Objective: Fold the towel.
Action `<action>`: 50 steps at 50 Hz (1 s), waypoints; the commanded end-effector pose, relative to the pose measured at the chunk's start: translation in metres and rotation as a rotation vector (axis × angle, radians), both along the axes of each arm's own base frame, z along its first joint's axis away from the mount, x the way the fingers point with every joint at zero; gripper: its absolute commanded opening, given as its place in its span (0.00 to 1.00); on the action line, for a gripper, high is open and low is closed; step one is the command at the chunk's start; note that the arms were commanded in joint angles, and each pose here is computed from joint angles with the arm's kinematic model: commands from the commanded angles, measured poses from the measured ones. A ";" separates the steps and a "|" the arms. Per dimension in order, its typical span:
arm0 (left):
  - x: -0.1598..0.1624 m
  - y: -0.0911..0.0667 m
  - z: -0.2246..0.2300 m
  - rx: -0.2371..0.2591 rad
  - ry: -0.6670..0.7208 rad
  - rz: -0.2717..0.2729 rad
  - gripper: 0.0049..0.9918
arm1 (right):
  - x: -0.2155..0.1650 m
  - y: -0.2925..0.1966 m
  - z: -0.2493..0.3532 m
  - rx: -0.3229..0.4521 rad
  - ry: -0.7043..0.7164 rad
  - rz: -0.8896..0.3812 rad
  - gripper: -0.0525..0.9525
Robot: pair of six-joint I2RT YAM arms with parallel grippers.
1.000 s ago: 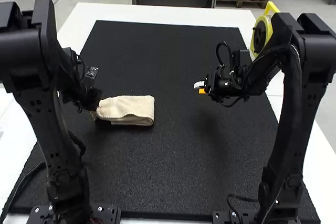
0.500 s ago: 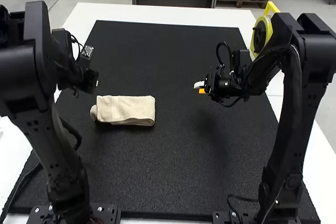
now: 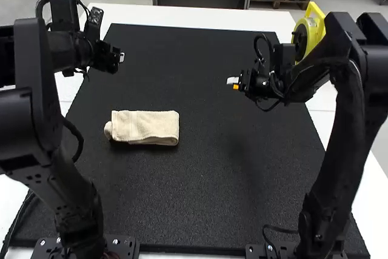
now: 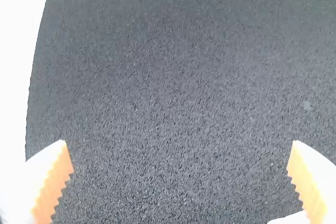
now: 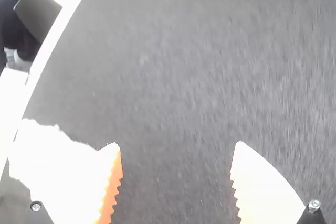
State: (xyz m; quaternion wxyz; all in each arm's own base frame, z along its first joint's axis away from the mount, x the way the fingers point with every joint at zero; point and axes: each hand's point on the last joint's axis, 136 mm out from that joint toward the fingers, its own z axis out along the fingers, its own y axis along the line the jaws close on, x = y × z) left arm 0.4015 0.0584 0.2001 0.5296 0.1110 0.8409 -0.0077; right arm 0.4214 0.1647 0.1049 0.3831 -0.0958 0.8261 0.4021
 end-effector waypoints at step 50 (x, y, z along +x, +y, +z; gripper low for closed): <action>-0.077 -0.007 0.051 0.142 -0.479 0.296 0.98 | -0.048 -0.121 0.130 -0.114 -0.494 -0.464 0.96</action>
